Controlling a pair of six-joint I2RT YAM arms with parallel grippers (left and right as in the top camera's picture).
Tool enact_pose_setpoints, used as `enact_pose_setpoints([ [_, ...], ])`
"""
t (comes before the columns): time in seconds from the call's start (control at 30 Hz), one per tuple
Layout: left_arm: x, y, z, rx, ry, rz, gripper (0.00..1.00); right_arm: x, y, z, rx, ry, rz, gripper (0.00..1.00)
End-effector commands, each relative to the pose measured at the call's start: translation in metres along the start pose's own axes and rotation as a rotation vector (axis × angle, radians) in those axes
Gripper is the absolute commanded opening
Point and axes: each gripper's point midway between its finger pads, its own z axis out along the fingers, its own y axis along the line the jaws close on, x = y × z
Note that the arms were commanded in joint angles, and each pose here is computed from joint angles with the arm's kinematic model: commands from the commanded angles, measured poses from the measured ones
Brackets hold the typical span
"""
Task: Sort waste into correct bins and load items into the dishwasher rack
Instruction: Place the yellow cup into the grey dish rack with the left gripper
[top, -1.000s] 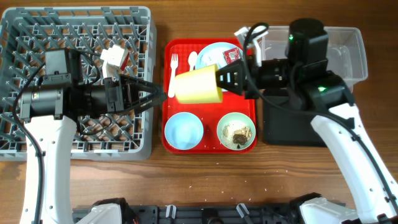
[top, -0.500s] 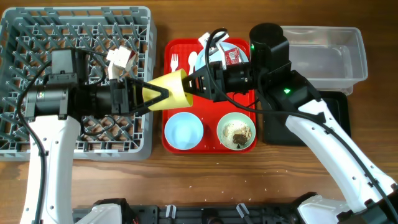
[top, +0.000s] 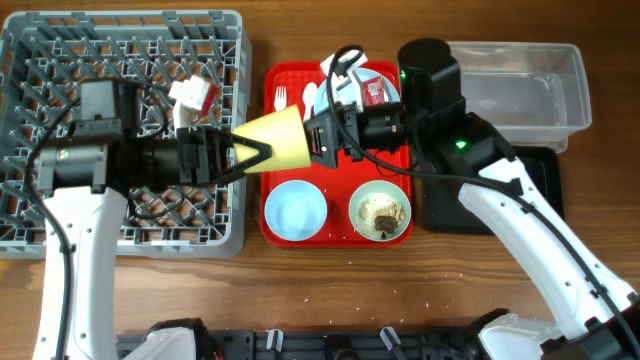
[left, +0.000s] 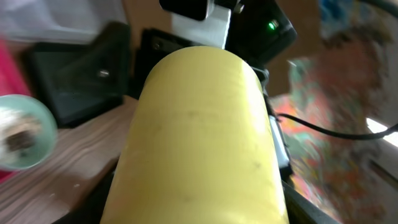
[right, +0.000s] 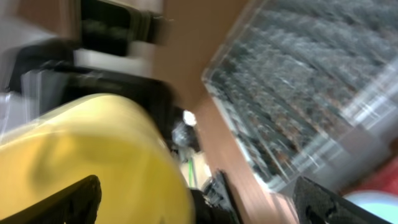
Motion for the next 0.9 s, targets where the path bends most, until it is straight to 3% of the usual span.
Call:
enact_pose_setpoints([
  [0.0,0.001,0.032,-0.027,-0.290,-0.102,-0.040,0.61,0.001,-0.065,-0.012,0.319,-0.054,0.055,1.00],
  [0.13,0.026,0.104,-0.119,-0.906,-0.324,-0.315,0.51,0.032,-0.094,-0.024,0.480,0.024,0.148,1.00],
  [0.2,0.048,0.129,-0.171,-1.239,-0.421,-0.491,0.51,0.045,-0.100,-0.028,0.518,0.061,0.188,1.00],
  [0.23,0.054,0.134,-0.183,-1.318,-0.445,-0.536,0.52,0.050,-0.102,-0.030,0.533,0.076,0.201,1.00],
  [0.47,0.071,0.195,-0.177,-1.350,-0.390,-0.601,0.53,0.059,-0.104,-0.033,0.549,0.106,0.215,1.00],
  [0.57,0.070,0.226,-0.143,-1.290,-0.290,-0.564,0.52,0.059,-0.104,-0.033,0.549,0.107,0.216,1.00],
  [0.77,0.063,0.225,-0.114,-1.296,-0.220,-0.484,0.52,0.061,-0.104,-0.033,0.551,0.114,0.223,1.00],
  [0.87,0.065,0.231,-0.126,-1.401,-0.209,-0.457,0.61,0.061,-0.104,-0.033,0.551,0.114,0.223,1.00],
])
